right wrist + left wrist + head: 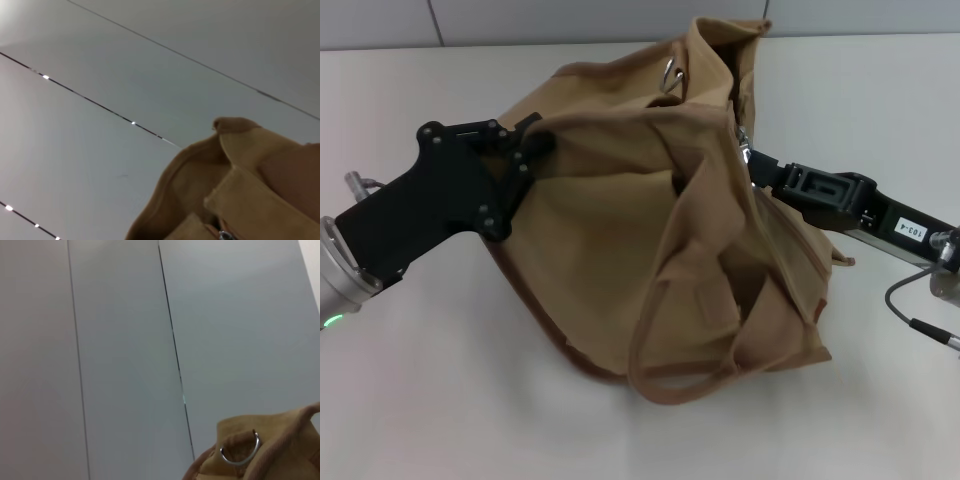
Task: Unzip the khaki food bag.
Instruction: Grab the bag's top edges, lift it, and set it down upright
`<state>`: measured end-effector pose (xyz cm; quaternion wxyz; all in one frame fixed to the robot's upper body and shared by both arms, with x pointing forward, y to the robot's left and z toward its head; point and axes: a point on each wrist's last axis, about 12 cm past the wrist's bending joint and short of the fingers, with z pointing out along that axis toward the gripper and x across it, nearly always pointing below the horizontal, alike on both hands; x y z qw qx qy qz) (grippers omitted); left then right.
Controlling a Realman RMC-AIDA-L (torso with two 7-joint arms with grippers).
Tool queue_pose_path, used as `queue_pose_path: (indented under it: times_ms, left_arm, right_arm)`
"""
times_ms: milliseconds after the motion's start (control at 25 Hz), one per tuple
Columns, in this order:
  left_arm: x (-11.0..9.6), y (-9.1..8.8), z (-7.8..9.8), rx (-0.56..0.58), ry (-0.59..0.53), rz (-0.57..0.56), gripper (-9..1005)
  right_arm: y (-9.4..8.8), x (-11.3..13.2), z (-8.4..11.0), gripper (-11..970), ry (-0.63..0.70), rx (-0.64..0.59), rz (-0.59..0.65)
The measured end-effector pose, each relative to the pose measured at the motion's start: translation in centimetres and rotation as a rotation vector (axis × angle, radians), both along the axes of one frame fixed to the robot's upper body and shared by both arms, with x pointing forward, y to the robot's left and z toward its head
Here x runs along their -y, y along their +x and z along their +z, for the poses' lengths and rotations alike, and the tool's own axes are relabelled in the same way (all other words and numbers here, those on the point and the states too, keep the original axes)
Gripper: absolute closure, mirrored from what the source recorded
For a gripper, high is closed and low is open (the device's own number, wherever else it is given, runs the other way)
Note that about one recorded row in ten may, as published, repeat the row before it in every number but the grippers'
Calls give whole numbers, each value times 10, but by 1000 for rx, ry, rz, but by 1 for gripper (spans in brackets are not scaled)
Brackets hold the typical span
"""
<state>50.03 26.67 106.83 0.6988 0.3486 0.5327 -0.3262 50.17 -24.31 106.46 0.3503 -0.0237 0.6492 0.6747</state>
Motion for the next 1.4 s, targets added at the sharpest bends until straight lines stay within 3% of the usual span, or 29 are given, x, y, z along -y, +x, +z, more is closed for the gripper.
queue_pose_path:
  times_ms: [1400]
  left_arm:
    - [-50, -34, -26, -110, -21, 305, 938]
  right_arm:
    - [-12, 35, -11, 961, -114, -76, -11]
